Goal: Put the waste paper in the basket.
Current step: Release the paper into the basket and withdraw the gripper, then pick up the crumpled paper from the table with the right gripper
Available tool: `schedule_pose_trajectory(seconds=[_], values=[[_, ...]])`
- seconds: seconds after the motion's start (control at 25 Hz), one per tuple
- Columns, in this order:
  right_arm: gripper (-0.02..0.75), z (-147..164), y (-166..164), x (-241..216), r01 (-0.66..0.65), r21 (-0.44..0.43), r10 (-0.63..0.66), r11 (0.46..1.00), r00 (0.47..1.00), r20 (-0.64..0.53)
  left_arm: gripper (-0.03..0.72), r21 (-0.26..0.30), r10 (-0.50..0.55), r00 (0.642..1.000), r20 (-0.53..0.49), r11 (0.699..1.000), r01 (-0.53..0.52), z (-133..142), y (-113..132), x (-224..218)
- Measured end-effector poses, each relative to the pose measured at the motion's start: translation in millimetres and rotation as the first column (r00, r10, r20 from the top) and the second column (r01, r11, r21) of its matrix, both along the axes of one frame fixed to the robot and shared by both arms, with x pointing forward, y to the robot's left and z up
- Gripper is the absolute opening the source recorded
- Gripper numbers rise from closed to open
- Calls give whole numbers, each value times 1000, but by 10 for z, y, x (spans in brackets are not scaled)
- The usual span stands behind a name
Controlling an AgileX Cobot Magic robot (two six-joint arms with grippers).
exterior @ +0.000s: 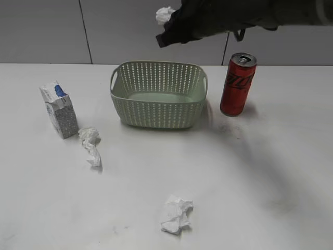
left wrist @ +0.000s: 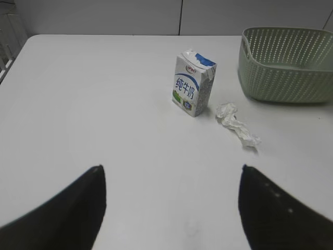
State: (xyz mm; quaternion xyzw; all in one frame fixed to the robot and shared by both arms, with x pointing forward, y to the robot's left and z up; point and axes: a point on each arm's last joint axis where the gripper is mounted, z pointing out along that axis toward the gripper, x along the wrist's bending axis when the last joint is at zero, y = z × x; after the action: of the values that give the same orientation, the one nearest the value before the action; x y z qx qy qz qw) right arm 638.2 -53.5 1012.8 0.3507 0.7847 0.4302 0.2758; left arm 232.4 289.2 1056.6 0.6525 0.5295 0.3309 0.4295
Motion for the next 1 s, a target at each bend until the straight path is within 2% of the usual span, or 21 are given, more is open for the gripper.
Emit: schedule_pose_trajectory(seconds=[0.08,0.12,0.2,0.28,0.32,0.36,0.48,0.76,1.0], values=[[58,-149,32,18,-4,-16,4,1000,1000,-29,588,0,0,1000,0,1000,0,0,0,0],[96,-228,45,26,-7,-26,6,1000,999,-47,588,0,0,1000,0,1000,0,0,0,0],[232,-343,55,36,-13,-42,10,999,997,-77,588,0,0,1000,0,1000,0,0,0,0],[463,-398,59,33,-25,-61,20,998,996,-93,588,0,0,1000,0,1000,0,0,0,0],[549,-399,62,30,-30,-66,24,997,996,-90,588,0,0,1000,0,1000,0,0,0,0],[584,-396,62,31,-31,-68,25,997,996,-90,588,0,0,1000,0,1000,0,0,0,0],[617,-382,64,28,-37,-71,30,997,995,-91,588,0,0,1000,0,1000,0,0,0,0],[619,-95,43,-105,-78,-65,69,995,990,-123,588,0,0,1000,0,1000,0,0,0,0],[582,306,-37,-418,-166,-62,145,984,956,-255,588,0,0,1000,0,1000,0,0,0,0]])
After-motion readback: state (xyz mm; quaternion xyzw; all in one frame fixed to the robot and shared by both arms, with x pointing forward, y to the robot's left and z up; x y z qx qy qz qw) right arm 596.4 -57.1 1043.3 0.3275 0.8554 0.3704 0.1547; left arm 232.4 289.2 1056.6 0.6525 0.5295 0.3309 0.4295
